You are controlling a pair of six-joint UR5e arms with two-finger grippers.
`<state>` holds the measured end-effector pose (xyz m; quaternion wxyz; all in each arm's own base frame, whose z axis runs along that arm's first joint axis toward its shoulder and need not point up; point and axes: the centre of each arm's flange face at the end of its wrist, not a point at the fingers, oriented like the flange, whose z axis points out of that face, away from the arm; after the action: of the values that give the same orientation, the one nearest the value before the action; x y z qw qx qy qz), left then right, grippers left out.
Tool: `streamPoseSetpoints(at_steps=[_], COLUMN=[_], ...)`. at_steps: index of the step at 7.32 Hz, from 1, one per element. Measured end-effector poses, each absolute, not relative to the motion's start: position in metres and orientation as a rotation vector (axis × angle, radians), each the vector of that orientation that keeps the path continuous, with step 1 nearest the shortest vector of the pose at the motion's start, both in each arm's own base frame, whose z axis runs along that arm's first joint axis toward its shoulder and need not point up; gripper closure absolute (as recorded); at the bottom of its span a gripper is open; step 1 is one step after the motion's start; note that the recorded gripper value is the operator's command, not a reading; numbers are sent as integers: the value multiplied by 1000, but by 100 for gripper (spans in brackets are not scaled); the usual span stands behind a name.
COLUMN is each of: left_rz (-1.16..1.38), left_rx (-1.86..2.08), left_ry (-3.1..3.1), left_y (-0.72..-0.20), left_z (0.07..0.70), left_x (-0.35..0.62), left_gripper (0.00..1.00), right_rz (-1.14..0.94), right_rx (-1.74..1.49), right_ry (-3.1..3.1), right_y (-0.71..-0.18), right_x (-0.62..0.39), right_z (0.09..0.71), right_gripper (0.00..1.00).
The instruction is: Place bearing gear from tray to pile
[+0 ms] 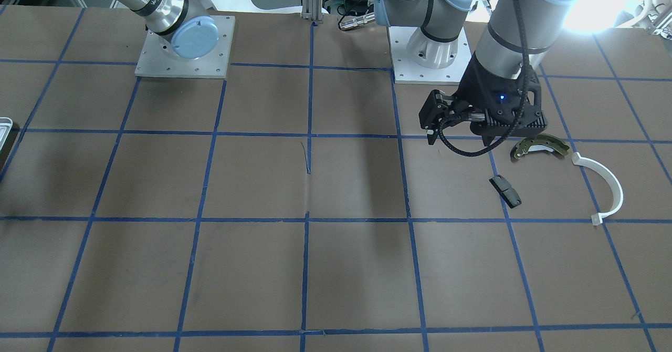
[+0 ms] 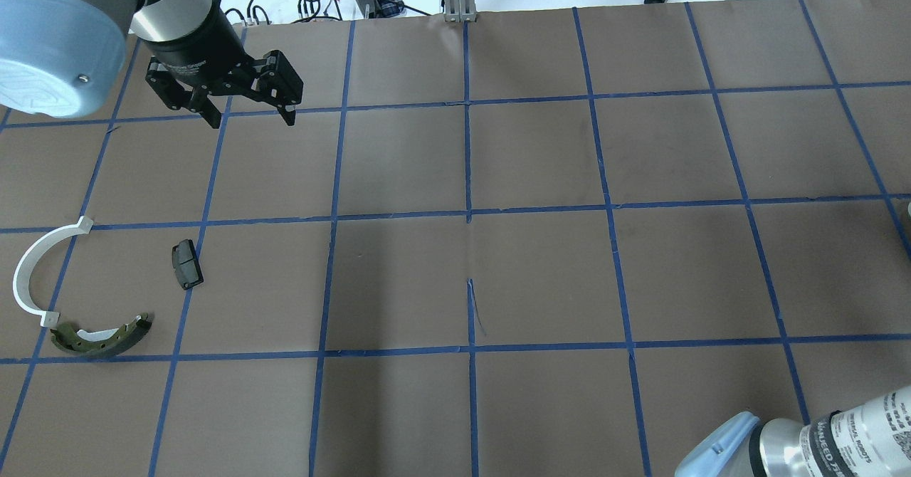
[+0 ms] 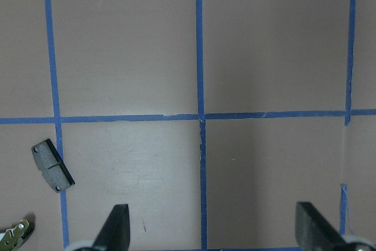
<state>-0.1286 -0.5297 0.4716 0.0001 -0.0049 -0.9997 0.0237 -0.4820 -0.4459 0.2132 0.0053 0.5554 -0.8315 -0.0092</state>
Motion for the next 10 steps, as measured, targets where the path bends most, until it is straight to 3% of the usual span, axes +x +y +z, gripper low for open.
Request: streamPoseSetpoints(at_steps=[3, 8, 9, 10], left_rz=[73, 71, 71, 71], left_rx=[-15, -15, -15, -15], left_ry=[-3140, -3141, -3141, -3141], left_y=[-529, -529, -529, -529], left_z=[471, 471, 471, 471], left_x=[-129, -129, -129, -129], left_gripper=[0, 0, 0, 0], right_rz=[2, 30, 27, 25], right_rx=[1796, 1802, 1802, 1803], right_ry=[-2537, -2536, -2543, -2549], right_y=[-441, -441, -441, -441], right_x=[-474, -474, -475, -475], right_z=[195, 189, 185, 182], right_gripper=[22, 26, 32, 45])
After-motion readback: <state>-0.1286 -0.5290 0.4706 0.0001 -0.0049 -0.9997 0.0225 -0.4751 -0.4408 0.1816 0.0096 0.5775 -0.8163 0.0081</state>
